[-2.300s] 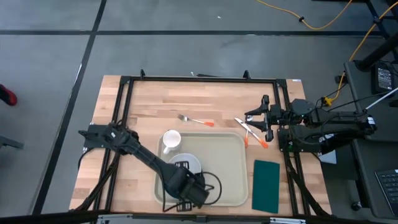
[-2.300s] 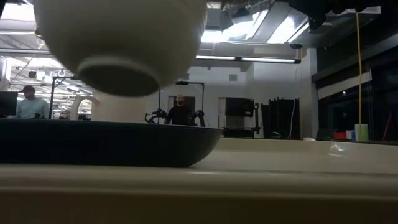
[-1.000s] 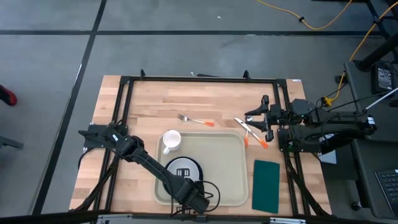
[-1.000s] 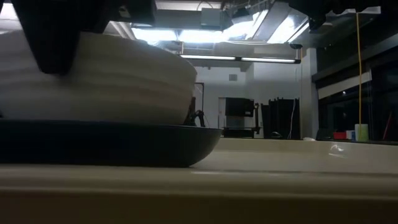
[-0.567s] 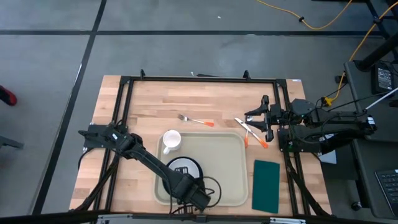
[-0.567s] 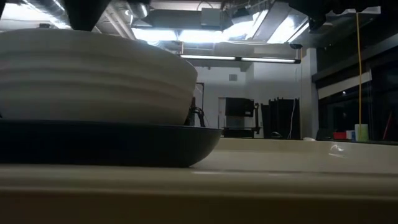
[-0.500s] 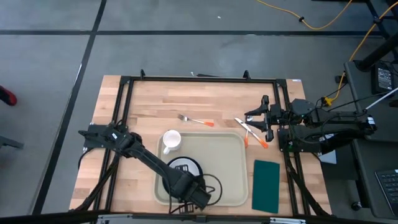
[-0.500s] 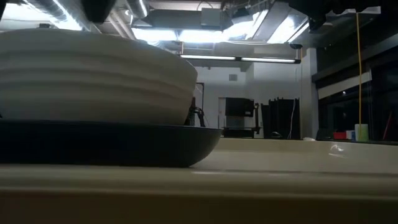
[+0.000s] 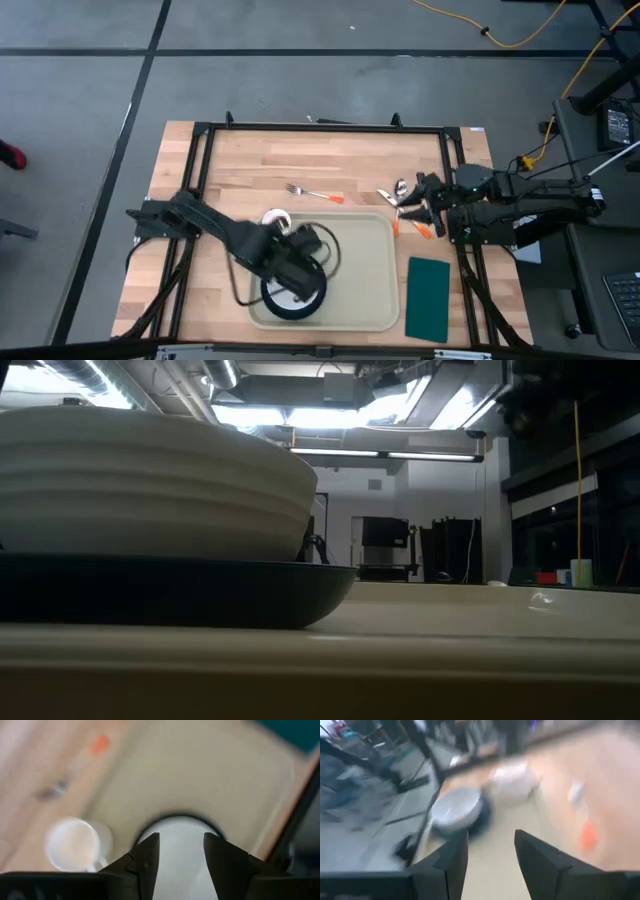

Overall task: Set up tray
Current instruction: Put the dark green napkin on the brown serving tray to the right of the black plate

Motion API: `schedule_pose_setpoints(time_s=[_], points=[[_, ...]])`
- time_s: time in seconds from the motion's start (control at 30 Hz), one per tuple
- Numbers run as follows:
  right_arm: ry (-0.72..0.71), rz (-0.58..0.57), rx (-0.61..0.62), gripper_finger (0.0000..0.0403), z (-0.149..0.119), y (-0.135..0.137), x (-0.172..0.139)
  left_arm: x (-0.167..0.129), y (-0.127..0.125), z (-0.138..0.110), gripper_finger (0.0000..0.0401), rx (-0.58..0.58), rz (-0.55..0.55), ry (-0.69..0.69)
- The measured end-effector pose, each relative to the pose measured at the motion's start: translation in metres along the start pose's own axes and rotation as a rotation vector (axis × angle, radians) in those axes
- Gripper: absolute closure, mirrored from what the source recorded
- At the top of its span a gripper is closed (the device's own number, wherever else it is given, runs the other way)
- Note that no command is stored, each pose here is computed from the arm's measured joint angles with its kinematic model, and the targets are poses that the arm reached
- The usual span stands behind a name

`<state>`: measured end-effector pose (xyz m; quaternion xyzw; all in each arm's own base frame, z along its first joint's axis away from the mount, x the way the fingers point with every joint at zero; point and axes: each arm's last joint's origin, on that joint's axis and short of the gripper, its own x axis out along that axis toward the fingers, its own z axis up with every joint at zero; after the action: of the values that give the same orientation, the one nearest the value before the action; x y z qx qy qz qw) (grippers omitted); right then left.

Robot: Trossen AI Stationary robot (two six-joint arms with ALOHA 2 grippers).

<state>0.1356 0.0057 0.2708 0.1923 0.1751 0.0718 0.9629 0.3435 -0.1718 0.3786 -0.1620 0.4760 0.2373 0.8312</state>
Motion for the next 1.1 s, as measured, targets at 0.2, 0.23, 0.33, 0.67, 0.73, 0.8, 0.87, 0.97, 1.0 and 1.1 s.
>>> schedule_pose_setpoints(time_s=[0.2,0.23,0.33,0.67,0.73,0.8,0.87,0.97,1.0,1.1], points=[[0.329,-0.088,0.447,0.0234,-0.032,-0.003,-0.004,-0.044,0.035,0.016,0.0258,-0.107,0.091,-0.337],[0.365,-0.144,0.515,0.0234,-0.037,-0.003,-0.006,-0.051,0.04,0.018,0.0258,-0.104,0.11,-0.384],[0.409,-0.283,0.637,0.0234,-0.048,-0.002,-0.009,-0.063,0.053,0.023,0.0258,-0.078,0.166,-0.481],[0.458,-0.505,0.926,0.0234,-0.072,0.024,0.007,-0.081,0.088,0.04,0.0258,0.15,0.264,-0.487],[0.506,-0.537,0.968,0.0234,-0.081,0.033,0.016,-0.084,0.093,0.041,0.0258,0.195,0.274,-0.484],[0.557,-0.556,1.008,0.0234,-0.09,0.043,0.026,-0.087,0.098,0.043,0.0258,0.232,0.286,-0.483],[0.612,-0.61,1.042,0.0234,-0.099,0.055,0.035,-0.089,0.101,0.044,0.0258,0.264,0.297,-0.48],[0.658,-0.695,1.068,0.0234,-0.106,0.075,0.045,-0.092,0.106,0.045,0.0258,0.3,0.305,-0.473],[0.669,-0.732,1.068,0.0234,-0.107,0.083,0.047,-0.092,0.107,0.045,0.0258,0.312,0.307,-0.47],[0.708,-0.898,1.046,0.0234,-0.111,0.102,0.05,-0.091,0.108,0.047,0.0258,0.348,0.318,-0.461]])
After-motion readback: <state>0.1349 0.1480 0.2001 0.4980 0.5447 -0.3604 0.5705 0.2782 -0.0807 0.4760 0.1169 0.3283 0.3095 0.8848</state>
